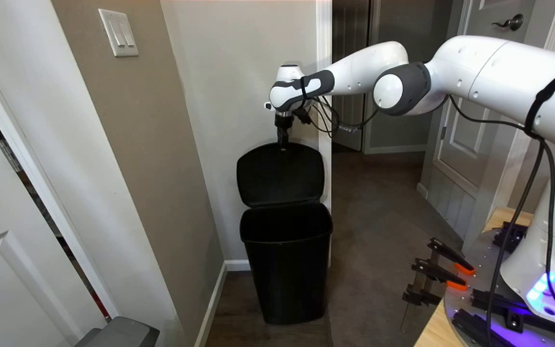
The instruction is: Close the bin completely
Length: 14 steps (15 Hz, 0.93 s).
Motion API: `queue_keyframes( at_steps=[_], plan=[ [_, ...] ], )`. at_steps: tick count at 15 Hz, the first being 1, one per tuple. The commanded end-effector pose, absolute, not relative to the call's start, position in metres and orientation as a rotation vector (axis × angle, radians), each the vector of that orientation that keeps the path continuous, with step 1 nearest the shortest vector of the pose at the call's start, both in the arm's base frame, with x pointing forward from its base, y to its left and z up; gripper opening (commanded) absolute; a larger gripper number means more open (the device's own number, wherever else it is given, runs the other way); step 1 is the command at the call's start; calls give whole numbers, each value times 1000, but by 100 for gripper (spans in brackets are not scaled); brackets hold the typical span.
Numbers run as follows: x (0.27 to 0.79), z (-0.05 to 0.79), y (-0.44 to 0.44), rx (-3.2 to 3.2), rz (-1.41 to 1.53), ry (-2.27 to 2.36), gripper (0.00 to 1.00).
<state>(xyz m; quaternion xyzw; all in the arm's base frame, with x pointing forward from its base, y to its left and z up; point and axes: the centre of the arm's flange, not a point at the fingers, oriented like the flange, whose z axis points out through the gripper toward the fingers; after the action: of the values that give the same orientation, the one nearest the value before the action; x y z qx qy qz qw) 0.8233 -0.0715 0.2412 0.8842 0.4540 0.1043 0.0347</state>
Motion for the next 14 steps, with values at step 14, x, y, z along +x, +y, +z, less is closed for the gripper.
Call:
queue_keyframes(
  at_steps=[14],
  plan=[
    [779,241,-57,3131,-11,1582,100]
  ],
)
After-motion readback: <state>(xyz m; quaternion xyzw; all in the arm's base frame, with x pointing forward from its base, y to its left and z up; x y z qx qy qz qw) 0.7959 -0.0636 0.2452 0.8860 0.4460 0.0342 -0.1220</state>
